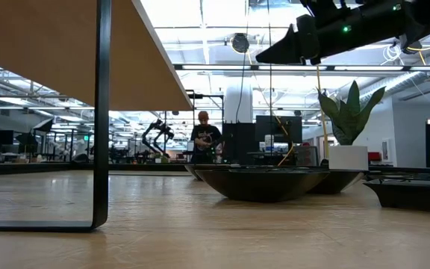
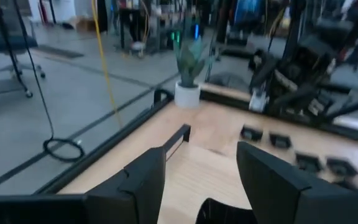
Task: Pick & Place Mini shaped plates
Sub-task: Put the square plate on the shelf
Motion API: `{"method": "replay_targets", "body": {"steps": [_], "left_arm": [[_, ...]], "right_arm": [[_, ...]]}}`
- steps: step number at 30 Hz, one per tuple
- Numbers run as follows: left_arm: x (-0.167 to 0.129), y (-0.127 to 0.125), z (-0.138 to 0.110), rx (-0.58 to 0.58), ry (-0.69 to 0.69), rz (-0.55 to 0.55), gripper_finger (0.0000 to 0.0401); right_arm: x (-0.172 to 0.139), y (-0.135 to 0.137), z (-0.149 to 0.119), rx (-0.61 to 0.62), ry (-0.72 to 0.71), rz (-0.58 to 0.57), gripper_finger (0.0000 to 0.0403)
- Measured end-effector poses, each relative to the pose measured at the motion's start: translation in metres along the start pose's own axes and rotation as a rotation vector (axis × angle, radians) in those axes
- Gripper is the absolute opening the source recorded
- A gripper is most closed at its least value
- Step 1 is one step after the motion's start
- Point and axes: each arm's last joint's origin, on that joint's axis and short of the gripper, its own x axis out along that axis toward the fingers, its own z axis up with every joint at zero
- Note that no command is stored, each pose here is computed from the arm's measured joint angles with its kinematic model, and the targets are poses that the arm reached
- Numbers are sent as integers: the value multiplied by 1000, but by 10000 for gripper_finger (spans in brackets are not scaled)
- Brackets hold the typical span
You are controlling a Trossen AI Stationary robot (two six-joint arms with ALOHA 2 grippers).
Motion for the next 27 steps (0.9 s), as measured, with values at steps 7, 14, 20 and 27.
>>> {"method": "replay_targets", "body": {"steps": [7,14,20,27], "left_arm": [[-2,4,-34,-100,-5,-59,202],[-10,5,-38,-53,-16,-121,202],[-24,9,-38,-77,-57,-136,202],[-29,12,-46,-83,-67,-131,202]], "right_arm": [[-7,10,2,-4,-12,46,247],[-31,20,17,90,-58,128,247],[-64,20,30,105,2,63,247],[-76,24,46,103,335,61,243]]}}
